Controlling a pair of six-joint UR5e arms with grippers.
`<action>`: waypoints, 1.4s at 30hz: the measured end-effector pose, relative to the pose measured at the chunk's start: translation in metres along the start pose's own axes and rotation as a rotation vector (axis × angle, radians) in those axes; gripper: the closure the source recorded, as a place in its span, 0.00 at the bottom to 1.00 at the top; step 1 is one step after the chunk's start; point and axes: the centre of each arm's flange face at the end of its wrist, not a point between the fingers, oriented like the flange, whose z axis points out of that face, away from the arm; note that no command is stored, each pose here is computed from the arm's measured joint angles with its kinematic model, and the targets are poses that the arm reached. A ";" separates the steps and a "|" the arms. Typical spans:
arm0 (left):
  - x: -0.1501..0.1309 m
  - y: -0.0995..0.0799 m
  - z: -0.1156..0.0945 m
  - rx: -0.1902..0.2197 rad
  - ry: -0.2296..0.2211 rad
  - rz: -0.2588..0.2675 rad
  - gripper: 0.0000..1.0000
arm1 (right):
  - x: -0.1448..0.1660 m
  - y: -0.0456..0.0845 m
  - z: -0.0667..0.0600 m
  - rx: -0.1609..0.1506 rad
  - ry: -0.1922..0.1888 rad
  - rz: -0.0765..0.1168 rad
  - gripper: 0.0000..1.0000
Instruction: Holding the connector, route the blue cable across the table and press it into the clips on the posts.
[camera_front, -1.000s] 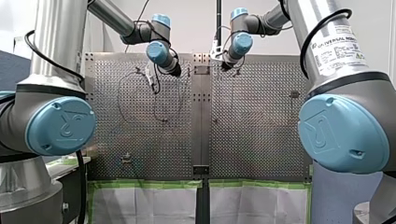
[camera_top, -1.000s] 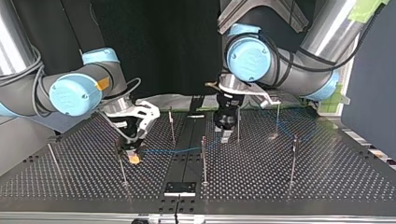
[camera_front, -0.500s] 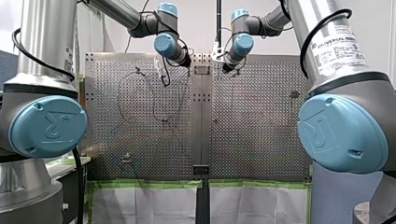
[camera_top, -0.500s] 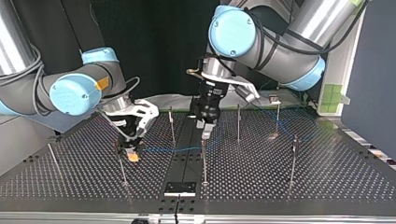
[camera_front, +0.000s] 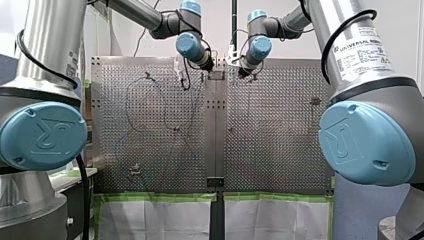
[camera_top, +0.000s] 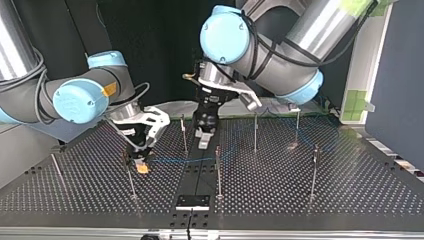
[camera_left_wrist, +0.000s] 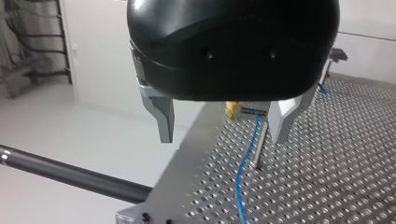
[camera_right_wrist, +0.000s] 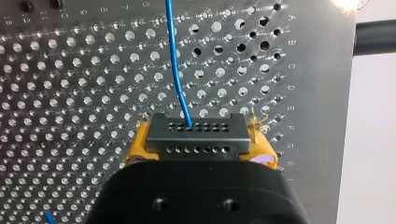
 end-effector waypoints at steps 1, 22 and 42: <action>0.002 -0.002 0.003 -0.005 0.007 0.005 0.00 | 0.000 0.000 0.000 0.000 0.000 0.000 1.00; 0.027 -0.024 0.078 -0.049 -0.021 0.002 0.00 | 0.001 -0.001 0.000 0.007 0.002 0.001 1.00; 0.042 -0.012 0.113 -0.107 -0.051 -0.003 0.00 | 0.001 -0.001 0.000 0.009 0.001 0.000 1.00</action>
